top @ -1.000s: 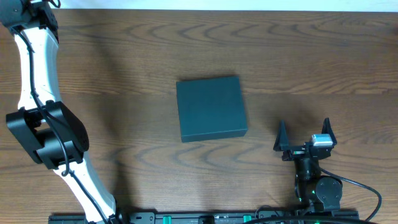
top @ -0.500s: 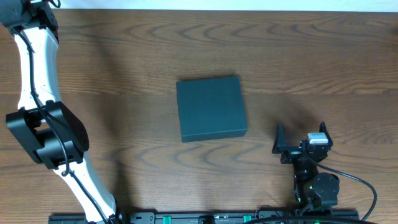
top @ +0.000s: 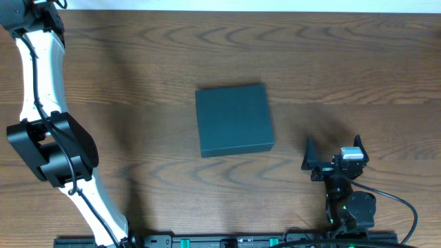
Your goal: Pack container
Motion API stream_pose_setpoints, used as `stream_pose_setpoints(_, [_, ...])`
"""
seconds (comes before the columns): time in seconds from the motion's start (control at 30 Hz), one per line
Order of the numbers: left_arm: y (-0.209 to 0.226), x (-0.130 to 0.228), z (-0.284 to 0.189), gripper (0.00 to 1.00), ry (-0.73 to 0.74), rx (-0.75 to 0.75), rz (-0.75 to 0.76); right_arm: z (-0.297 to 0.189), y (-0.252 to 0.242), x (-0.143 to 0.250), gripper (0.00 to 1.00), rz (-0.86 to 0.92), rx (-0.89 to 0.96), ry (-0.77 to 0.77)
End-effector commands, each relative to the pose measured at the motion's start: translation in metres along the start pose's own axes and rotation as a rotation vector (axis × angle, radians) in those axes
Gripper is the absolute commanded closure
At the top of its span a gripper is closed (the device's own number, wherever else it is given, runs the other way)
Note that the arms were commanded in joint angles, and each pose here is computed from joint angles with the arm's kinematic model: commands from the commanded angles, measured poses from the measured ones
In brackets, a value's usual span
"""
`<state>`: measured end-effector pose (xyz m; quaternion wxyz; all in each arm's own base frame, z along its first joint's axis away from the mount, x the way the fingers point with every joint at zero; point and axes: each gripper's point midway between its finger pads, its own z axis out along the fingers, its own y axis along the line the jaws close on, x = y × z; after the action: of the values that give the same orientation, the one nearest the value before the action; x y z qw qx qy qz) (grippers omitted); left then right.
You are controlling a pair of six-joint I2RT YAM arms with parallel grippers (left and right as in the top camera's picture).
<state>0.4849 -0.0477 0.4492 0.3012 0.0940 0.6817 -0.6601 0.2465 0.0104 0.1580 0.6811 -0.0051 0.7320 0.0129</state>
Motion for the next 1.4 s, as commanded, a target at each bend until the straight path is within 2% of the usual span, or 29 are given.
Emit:
stream_pose_setpoints(0.0, [-0.029, 0.002, 0.000, 0.01, 0.005, 0.000, 0.077, 0.000, -0.004, 0.001, 0.01, 0.017, 0.018, 0.000])
stream_pose_setpoints(0.5, [-0.030, 0.001, -0.002, 0.01, -0.004, 0.002, 0.078, 0.000, -0.004, 0.001, 0.01, 0.017, 0.018, 0.000])
stream_pose_setpoints(0.67, [-0.059, -0.022, -0.013, 0.01, -0.153, 0.070, 0.118, 0.000, -0.004, 0.001, 0.01, 0.017, 0.018, 0.000])
stream_pose_setpoints(0.8, [-0.100, -0.043, -0.029, 0.01, -0.309, 0.103, 0.264, 0.000, -0.004, 0.001, 0.01, 0.017, 0.018, 0.000])
stream_pose_setpoints(0.9, [-0.119, -0.056, -0.041, 0.01, -0.397, 0.027, 0.342, 0.000, -0.004, 0.001, 0.01, 0.017, 0.018, 0.000])
stream_pose_setpoints(1.07, [-0.130, -0.062, -0.060, 0.01, -0.534, -0.197, 0.347, 0.000, -0.004, 0.001, 0.01, 0.017, 0.018, 0.000])
stream_pose_setpoints(1.37, [-0.172, -0.020, -0.085, 0.01, -0.715, -0.612, 0.480, 0.000, -0.004, 0.001, 0.01, 0.017, 0.018, 0.000])
